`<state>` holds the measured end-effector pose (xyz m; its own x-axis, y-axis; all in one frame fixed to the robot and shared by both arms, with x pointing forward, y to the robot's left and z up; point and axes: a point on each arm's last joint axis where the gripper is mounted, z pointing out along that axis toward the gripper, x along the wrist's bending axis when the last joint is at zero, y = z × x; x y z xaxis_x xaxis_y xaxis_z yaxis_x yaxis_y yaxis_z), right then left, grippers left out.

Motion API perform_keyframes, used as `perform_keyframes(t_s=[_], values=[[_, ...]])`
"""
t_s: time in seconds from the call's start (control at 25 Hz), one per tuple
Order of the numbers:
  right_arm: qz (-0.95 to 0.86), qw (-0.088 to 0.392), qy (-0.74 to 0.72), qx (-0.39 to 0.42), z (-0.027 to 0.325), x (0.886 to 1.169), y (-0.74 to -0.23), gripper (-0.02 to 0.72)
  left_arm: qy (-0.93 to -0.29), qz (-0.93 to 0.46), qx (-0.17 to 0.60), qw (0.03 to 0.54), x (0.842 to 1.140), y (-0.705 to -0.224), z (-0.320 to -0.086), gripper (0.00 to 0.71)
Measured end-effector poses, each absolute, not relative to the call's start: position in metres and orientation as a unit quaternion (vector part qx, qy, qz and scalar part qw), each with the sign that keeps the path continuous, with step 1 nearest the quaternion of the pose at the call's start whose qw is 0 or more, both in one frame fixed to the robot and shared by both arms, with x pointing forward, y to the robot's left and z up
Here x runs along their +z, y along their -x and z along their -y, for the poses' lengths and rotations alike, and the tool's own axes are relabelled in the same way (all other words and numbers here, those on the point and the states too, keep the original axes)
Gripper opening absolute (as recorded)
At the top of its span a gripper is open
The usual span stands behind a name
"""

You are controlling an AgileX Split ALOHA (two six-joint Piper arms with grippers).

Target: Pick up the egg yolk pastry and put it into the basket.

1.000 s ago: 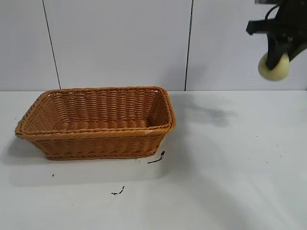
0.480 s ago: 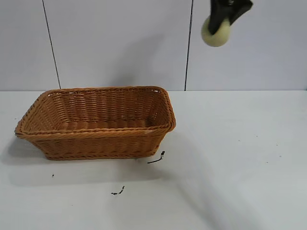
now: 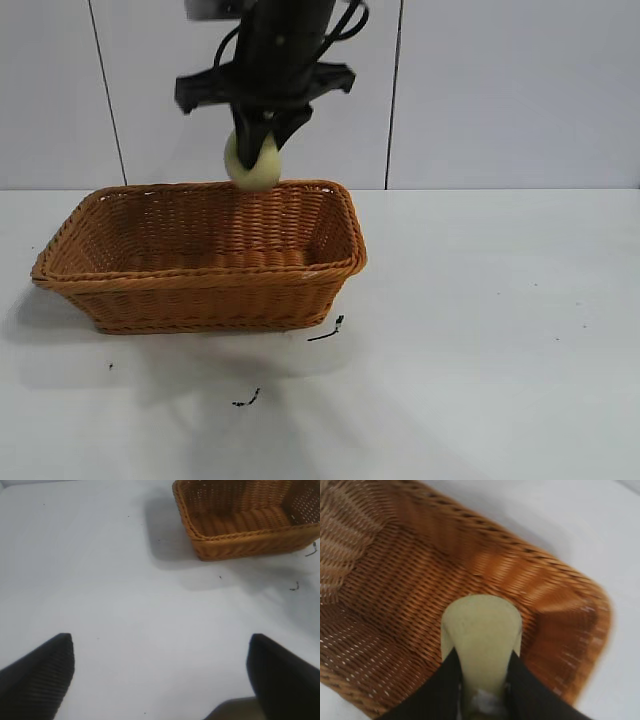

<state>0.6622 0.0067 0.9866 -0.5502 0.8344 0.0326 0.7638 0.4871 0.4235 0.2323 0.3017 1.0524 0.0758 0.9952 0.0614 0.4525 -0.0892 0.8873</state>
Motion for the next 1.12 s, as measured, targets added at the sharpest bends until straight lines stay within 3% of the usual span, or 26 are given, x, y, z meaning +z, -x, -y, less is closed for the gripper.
perform_keyframes(t_s=[0.24,0.36,0.52,0.6,0.88,1.12], values=[[-0.865,0.071,-0.468,0.168,-0.017,0.924,-0.669,0.12,-0.637,-0.568,0.373,0.364,1.052,-0.232,-0.302,0.696],[-0.864,0.075,-0.467,0.17,-0.018,0.919,-0.67,0.227,-0.637,-0.568,0.373,0.364,1.052,-0.232,-0.302,0.696],[-0.863,0.085,-0.463,0.184,-0.018,0.934,-0.672,0.568,-0.637,-0.568,0.373,0.364,1.052,-0.232,-0.302,0.696],[-0.864,0.086,-0.461,0.184,-0.017,0.951,-0.671,0.65,-0.637,-0.568,0.373,0.364,1.052,-0.232,-0.302,0.696],[-0.847,0.12,-0.465,0.229,0.002,1.036,-0.671,0.693,-0.637,-0.568,0.373,0.364,1.052,-0.232,-0.302,0.696],[-0.808,0.14,-0.526,0.225,0.067,1.051,-0.706,0.693,-0.637,-0.568,0.373,0.364,1.052,-0.232,-0.302,0.696]])
